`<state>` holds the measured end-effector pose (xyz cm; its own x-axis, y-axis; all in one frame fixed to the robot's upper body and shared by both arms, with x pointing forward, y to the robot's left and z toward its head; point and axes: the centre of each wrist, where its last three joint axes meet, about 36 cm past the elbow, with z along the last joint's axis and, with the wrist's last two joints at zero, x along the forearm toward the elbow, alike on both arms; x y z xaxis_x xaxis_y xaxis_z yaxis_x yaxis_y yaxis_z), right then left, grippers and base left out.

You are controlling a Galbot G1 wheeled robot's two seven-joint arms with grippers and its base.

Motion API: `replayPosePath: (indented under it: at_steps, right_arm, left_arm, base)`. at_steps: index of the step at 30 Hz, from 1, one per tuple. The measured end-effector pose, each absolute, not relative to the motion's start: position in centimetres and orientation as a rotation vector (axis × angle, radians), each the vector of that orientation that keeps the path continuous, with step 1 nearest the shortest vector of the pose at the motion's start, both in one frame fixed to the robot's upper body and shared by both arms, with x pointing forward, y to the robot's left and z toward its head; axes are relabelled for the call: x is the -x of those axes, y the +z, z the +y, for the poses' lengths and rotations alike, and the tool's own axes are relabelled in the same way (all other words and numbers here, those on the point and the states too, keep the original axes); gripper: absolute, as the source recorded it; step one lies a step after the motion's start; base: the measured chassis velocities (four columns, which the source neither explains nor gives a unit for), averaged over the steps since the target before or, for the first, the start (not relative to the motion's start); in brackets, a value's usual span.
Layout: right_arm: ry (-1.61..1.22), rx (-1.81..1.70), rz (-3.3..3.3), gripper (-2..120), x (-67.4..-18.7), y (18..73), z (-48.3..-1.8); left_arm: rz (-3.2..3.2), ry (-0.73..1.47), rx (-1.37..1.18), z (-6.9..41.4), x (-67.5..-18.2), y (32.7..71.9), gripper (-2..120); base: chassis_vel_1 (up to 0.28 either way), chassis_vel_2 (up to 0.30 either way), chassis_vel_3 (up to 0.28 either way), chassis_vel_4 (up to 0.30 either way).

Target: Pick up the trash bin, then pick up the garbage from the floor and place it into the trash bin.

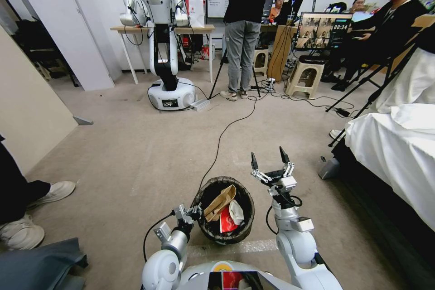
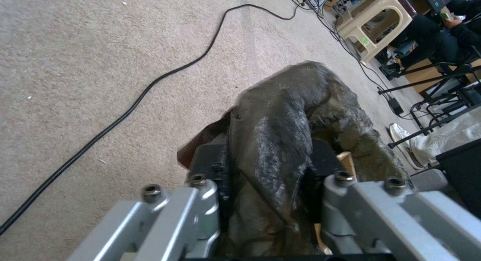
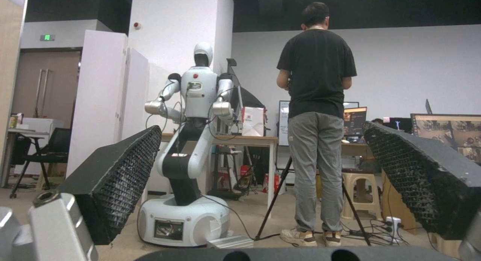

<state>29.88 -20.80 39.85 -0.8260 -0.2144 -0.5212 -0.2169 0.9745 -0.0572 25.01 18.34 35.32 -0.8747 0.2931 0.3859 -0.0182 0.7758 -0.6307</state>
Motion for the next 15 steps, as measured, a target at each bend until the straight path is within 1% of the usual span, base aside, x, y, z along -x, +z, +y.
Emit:
replayPosePath:
  at_steps: [1,3,5,15]
  right_arm:
    - [0.006,0.304,2.572,100,-29.91,39.81,-20.81]
    - [0.005,0.304,2.573,100,-29.94,39.78,-20.81]
    - [0.005,0.305,2.574,100,-29.97,39.67,-20.82]
    - [0.011,0.315,2.581,100,-30.05,39.22,-20.51]
  left_arm:
    - [-2.497,0.894,0.205,18.35,-25.05,35.29,35]
    - [-2.498,0.895,0.204,18.4,-25.08,35.29,36]
    - [-2.499,0.896,0.201,18.47,-25.1,35.29,41]
    - [-2.516,0.898,0.205,18.61,-25.21,35.86,46]
  base:
    - [0.0,0.0,0.0,0.0]
    - [0.0,0.0,0.0,0.0]
    - [0.0,0.0,0.0,0.0]
    - [0.0,0.0,0.0,0.0]
